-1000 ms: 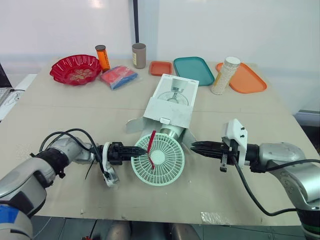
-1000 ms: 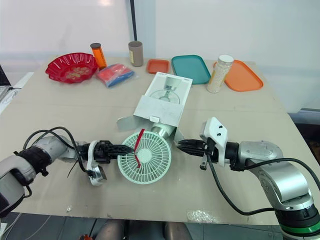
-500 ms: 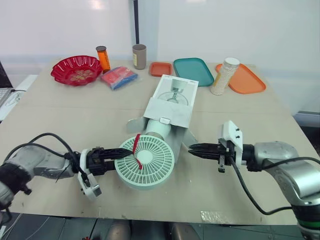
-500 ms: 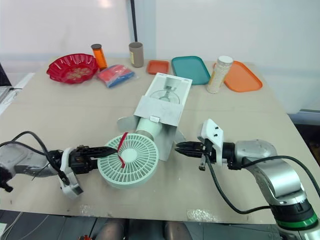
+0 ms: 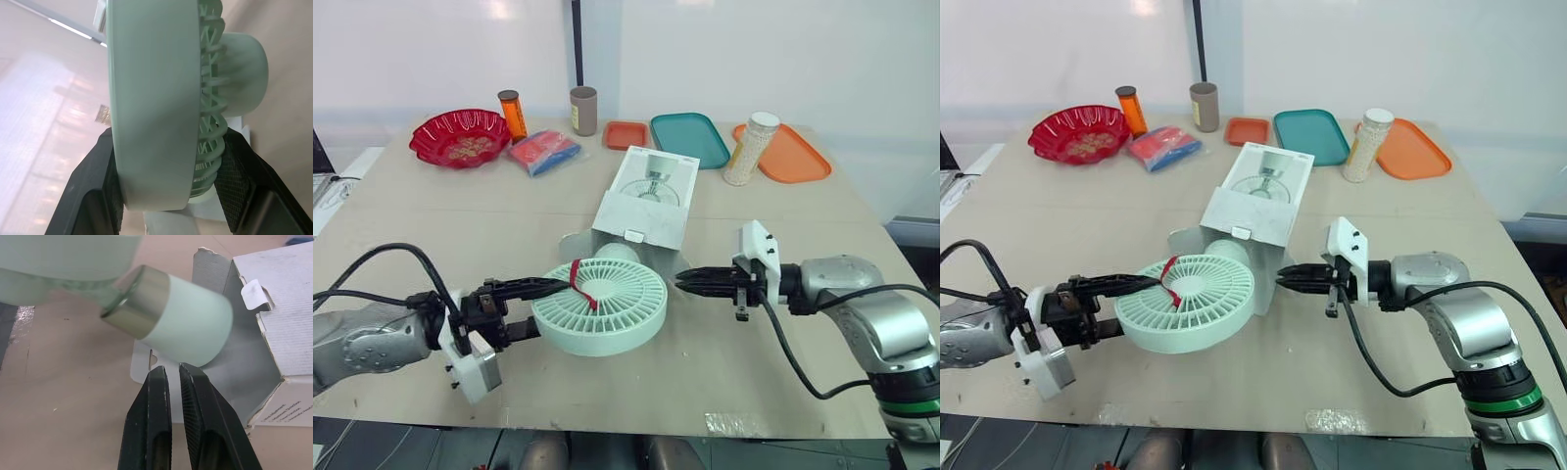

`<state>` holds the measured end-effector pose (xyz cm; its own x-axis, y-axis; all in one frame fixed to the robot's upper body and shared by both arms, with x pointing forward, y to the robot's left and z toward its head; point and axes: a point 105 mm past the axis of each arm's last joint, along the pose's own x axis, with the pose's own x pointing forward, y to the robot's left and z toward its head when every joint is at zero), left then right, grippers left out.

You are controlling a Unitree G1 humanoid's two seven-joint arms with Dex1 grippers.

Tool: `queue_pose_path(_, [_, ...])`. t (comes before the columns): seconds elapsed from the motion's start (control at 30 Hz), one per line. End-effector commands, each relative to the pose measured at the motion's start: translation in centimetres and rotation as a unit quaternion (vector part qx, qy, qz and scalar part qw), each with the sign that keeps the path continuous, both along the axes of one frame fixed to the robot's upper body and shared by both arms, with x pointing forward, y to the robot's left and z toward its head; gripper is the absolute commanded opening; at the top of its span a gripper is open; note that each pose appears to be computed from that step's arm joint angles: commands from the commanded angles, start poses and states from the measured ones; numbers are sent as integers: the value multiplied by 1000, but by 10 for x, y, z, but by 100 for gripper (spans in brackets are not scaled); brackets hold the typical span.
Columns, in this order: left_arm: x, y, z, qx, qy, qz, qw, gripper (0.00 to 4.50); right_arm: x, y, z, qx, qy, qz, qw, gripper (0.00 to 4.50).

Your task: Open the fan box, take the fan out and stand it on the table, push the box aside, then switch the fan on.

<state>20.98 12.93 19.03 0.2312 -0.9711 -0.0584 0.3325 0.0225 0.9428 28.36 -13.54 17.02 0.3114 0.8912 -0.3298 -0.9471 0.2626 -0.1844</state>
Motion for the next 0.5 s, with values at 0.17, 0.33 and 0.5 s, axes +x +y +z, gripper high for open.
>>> queue_pose_path(0.17, [11,-3,46,-50,55,28,997,202,2,-2,10,0,-18,4,1000,39])
queue_pose_path(0.33, [26,13,51,-38,126,71,989,202,-1,-1,17,3,-25,16,1000,39])
queue_pose_path(0.5, [44,22,75,-96,163,112,976,202,0,9,27,21,-27,26,999,39])
